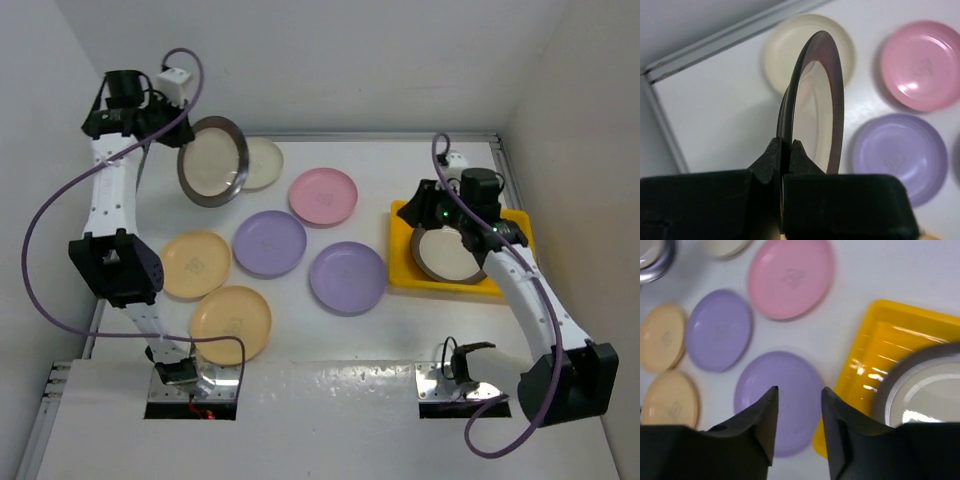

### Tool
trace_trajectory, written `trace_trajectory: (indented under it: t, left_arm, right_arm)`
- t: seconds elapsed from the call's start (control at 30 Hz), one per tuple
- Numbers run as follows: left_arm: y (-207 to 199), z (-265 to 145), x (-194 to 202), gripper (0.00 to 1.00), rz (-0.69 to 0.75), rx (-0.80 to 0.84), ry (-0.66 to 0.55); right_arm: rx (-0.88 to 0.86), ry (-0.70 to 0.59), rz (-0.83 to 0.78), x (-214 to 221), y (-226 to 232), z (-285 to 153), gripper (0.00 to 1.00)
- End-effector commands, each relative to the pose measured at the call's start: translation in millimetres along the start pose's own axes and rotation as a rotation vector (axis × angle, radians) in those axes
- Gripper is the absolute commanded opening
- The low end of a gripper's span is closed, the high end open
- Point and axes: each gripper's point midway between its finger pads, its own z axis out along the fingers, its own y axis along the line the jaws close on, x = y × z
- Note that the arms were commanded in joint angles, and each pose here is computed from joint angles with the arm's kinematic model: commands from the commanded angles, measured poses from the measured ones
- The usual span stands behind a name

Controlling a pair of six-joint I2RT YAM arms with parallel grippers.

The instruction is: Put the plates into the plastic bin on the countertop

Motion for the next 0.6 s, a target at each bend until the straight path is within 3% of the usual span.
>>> trace_trajectory:
  t: [0.0, 0.07, 0.17, 0.2, 0.43, 0.57]
  left_arm:
    - [-76, -39, -56, 0.00, 0.194, 0.138, -0.114]
    - [-128, -36, -62, 0.00, 0.228, 0.291, -0.131]
    - [-192, -35, -58, 0.00, 0.244, 0.471, -0.123]
    - [-205, -33, -55, 0.00, 0.249, 0.512, -0.115]
    - [-286, -39, -51, 0.00, 0.285, 0.768, -0.117]
    - [-306, -43, -50, 0.00, 0.286, 0.864, -0.126]
  right_arm:
    - [-0.256, -0.098, -0.155, -34, 65, 8, 0.35]
    - [-0.332, -0.108, -0.160, -44, 86, 19, 0.74]
    - [-0.443, -0.065, -0.160, -36, 118, 40, 0.96]
    - [-0.492, -0.091, -0.184, -41, 136, 41, 0.96]
    - [-0.543, -0.065, -0.122, -25, 144, 75, 0.91]
    - [-0.546, -0.040, -0.097, -10, 142, 86, 0.78]
